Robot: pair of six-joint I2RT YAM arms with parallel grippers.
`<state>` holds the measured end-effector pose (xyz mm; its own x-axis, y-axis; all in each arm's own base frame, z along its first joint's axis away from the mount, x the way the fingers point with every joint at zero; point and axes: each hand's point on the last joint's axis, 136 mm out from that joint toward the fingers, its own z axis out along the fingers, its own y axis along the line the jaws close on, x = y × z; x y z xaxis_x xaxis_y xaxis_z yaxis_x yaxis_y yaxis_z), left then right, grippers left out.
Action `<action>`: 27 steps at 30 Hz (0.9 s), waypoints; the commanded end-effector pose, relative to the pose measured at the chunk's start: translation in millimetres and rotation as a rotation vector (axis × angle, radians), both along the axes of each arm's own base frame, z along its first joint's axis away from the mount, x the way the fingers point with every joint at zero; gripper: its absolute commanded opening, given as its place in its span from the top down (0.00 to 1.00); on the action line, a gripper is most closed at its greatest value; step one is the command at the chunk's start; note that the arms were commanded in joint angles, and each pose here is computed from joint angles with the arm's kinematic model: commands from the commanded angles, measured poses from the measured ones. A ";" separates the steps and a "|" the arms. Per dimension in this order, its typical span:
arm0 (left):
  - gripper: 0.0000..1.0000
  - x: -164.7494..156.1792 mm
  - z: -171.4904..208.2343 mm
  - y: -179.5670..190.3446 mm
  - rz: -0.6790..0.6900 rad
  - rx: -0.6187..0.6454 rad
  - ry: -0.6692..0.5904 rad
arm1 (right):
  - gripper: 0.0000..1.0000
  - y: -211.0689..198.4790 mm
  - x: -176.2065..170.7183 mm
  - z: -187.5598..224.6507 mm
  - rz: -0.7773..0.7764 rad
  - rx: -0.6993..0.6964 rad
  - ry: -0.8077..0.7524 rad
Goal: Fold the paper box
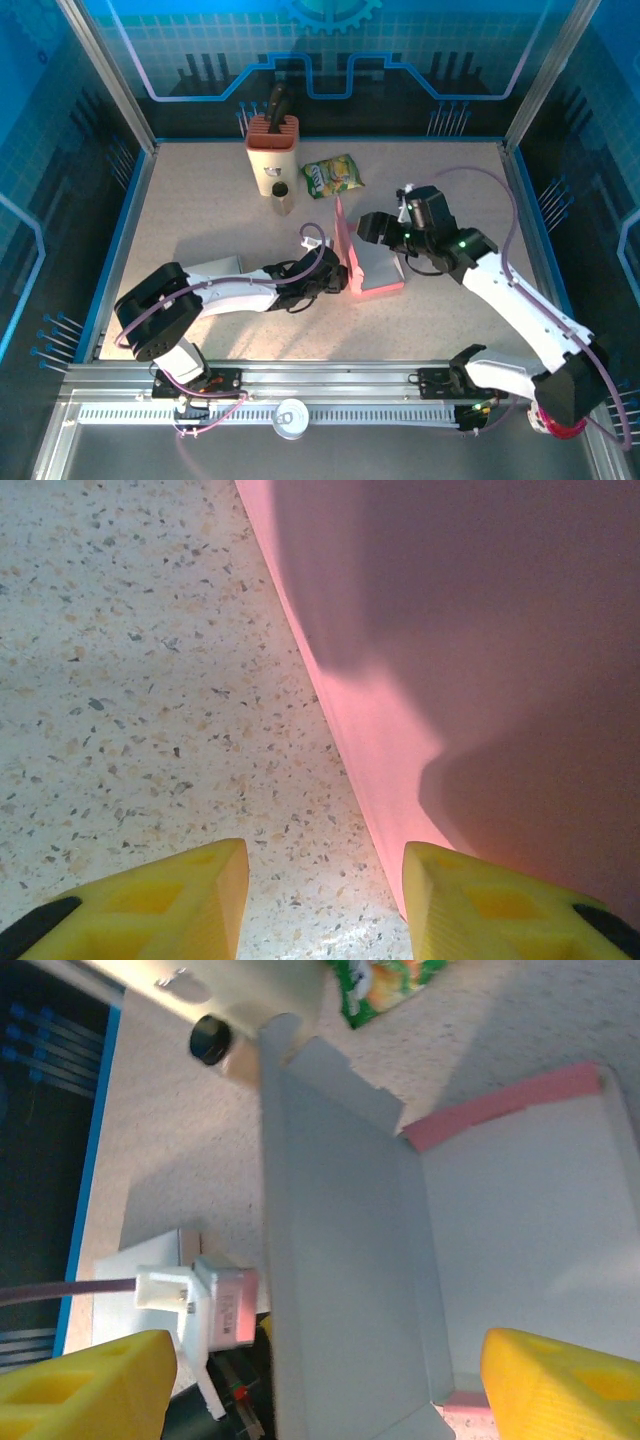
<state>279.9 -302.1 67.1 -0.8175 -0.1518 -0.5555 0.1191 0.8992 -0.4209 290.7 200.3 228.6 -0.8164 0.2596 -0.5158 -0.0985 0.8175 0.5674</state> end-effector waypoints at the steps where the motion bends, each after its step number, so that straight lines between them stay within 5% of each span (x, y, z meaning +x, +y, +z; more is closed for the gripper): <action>1: 0.55 7.0 15.2 -1.3 -0.001 0.000 -0.031 | 0.24 27.3 -6.3 -3.6 0.199 -0.047 -0.003; 16: 0.55 8.4 20.7 -0.3 -0.009 0.018 -0.041 | 0.59 62.2 22.0 -36.4 0.183 -0.107 0.093; 23: 0.49 5.1 29.9 12.5 0.006 0.046 -0.062 | 0.94 57.7 31.8 -33.1 0.036 -0.057 0.067; 27: 0.43 0.3 42.7 31.5 0.038 0.069 -0.090 | 1.00 42.3 34.1 -27.7 -0.118 -0.009 0.052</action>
